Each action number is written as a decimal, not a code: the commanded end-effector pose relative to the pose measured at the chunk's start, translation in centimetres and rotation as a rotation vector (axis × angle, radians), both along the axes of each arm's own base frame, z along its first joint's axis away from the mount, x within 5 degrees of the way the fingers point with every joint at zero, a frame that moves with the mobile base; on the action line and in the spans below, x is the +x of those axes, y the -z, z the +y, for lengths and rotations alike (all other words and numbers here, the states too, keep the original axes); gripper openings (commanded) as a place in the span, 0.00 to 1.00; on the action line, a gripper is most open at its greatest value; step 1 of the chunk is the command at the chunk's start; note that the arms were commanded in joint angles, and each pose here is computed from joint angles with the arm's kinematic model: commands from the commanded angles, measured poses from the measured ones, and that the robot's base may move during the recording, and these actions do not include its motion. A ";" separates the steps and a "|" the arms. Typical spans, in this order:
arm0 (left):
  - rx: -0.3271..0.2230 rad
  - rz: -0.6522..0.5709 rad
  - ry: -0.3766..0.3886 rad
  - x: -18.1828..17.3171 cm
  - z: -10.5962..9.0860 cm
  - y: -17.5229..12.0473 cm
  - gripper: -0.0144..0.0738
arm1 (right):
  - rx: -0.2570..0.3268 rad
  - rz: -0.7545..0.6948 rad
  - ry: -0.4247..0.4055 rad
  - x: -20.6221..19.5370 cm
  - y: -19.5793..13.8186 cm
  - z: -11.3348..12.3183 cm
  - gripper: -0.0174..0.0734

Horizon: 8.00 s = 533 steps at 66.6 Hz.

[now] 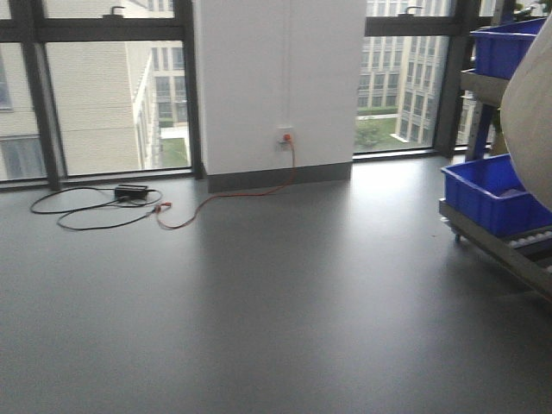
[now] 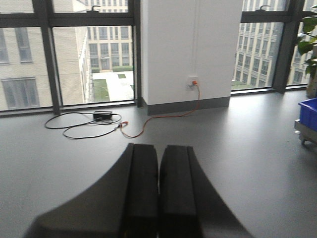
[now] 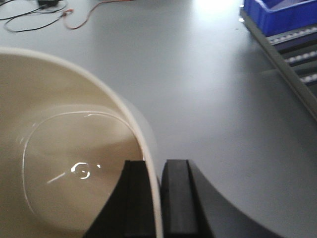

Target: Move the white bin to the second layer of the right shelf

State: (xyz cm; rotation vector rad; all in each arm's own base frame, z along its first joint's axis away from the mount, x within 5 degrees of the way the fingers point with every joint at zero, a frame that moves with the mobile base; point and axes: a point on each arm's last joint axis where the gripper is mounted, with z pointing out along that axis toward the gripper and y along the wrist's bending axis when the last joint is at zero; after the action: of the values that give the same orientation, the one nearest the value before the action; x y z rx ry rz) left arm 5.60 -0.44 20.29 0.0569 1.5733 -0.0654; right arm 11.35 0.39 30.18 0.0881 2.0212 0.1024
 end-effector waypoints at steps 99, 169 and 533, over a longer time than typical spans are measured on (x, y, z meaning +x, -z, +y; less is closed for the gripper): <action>-0.016 -0.059 0.003 0.0 0.0 0.4 0.26 | 0.007 -0.133 0.000 0.3 -1.9 0.0 0.27; -0.016 -0.059 0.003 0.0 0.0 0.4 0.26 | 0.007 -0.132 0.000 0.3 -1.9 0.0 0.27; -0.016 -0.059 0.003 0.0 0.0 0.4 0.26 | 0.000 -0.203 -0.013 -0.3 -0.9 0.1 0.25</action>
State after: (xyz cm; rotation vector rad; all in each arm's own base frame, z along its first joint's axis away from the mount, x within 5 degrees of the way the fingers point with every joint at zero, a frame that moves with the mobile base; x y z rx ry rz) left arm 5.60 -0.44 20.29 0.0569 1.5733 -0.0654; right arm 10.73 0.62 29.44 0.0722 1.9425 0.1355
